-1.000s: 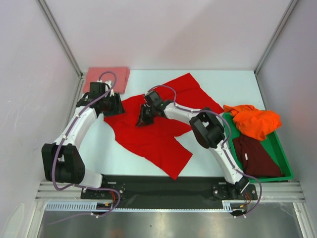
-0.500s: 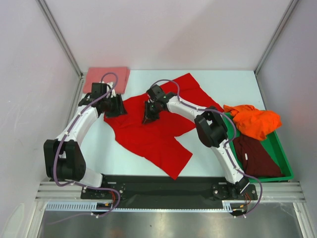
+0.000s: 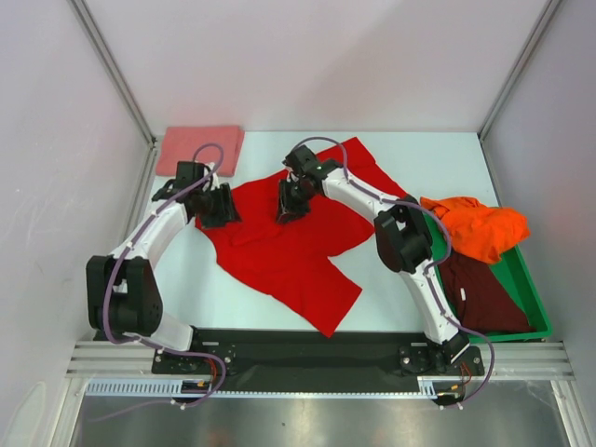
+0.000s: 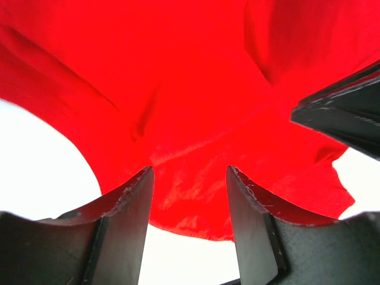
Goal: Fold and stack the t-shirts
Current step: Fold the tshirt
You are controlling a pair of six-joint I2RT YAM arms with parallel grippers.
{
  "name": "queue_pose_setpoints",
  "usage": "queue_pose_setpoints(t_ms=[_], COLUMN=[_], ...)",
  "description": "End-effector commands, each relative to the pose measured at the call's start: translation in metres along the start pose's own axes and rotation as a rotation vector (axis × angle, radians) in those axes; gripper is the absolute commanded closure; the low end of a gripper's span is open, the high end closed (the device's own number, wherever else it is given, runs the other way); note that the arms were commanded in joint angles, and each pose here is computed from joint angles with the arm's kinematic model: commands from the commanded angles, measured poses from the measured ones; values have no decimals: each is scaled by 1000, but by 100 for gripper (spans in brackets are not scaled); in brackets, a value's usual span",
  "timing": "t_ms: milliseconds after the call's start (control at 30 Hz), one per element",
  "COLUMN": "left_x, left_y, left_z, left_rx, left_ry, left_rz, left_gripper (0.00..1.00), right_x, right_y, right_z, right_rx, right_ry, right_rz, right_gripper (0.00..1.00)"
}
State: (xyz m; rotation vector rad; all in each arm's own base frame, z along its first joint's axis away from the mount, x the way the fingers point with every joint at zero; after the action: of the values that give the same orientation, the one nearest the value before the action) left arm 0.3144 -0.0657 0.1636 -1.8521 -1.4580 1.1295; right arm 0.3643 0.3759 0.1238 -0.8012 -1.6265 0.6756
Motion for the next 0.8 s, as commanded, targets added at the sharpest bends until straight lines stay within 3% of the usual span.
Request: queue_pose_setpoints(t_ms=[0,100,267,367,567,767], left_x=[-9,-11,-8,-8,-3,-3], left_y=[-9,-12,-6,-3,0,13], left_z=[8,21,52,64,65,56], left_rx=[-17,-14,-2,-71,-205,-236], left_ry=[-33,-61,-148,-207,-263,-283], left_rz=[51,71,75,92,78,96], left_gripper=[42,42,40,33,25,30], right_x=[13,15,2,-4,-8,-22], right_y=[-21,-31,-40,-45,-82,-116], right_z=[5,12,13,14,22,39], right_rx=[20,50,-3,-15,-108,-157], right_ry=[-91,-110,-135,-129,-151,-139], right_rz=[-4,-17,-9,-17,-69,-110], right_gripper=[65,61,57,57,57,57])
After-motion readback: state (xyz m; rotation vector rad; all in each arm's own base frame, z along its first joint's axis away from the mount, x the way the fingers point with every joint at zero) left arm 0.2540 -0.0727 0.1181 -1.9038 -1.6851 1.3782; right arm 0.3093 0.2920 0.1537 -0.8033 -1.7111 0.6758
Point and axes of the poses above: each gripper's point midway between its finger pads, its own y axis out along the fingers, its own x axis along the line the jaws close on, z = x × y, the point moved 6 cm from there along -y, back along the fingers, and after that the axes turned 7 degrees about y, right-handed, at the moved point
